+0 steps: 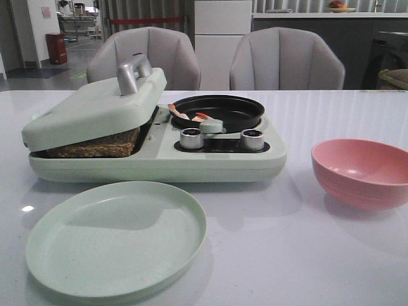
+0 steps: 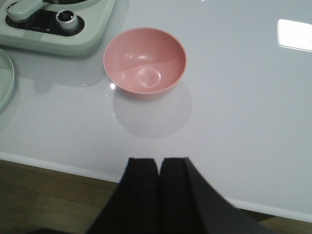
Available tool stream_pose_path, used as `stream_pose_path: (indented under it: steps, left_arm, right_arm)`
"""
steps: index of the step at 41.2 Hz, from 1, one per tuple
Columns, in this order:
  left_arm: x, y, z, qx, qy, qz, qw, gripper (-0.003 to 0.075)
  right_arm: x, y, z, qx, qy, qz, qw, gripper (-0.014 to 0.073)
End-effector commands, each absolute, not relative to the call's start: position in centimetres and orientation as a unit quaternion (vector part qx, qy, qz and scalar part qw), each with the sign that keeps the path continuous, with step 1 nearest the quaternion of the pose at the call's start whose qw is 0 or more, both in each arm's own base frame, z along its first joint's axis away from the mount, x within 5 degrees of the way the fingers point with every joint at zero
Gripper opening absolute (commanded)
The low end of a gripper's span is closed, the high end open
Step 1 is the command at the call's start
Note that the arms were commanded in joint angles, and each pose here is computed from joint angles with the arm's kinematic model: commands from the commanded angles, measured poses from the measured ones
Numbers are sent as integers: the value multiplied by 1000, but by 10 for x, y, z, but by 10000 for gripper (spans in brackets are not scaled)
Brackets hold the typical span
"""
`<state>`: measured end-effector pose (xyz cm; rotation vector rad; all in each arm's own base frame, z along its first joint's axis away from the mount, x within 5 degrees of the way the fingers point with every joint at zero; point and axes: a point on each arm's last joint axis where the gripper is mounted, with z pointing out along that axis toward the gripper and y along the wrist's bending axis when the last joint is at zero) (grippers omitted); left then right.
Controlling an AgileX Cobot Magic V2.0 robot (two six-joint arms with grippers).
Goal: Make breakfast with bread and shrimp
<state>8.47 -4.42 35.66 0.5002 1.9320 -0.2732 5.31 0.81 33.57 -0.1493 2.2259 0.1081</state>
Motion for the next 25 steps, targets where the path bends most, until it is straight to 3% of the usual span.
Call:
stream_pose_path:
  steps: [1, 7, 13, 25]
  left_arm:
    - [81, -34, 364, 168, 758, -116, 619, 101]
    - [68, -19, 334, 117, 732, -87, 666, 101]
    - [60, -10, 285, 77, 727, -58, 680, 101]
    - [55, -7, 230, 12, 684, -81, 725, 101]
  right_arm:
    - [57, 8, 348, -60, 875, 40, 479, 84]
    - [57, 8, 348, -60, 875, 40, 479, 84]
    - [57, 8, 348, -60, 875, 40, 479, 84]
    - [57, 8, 348, -60, 875, 40, 479, 84]
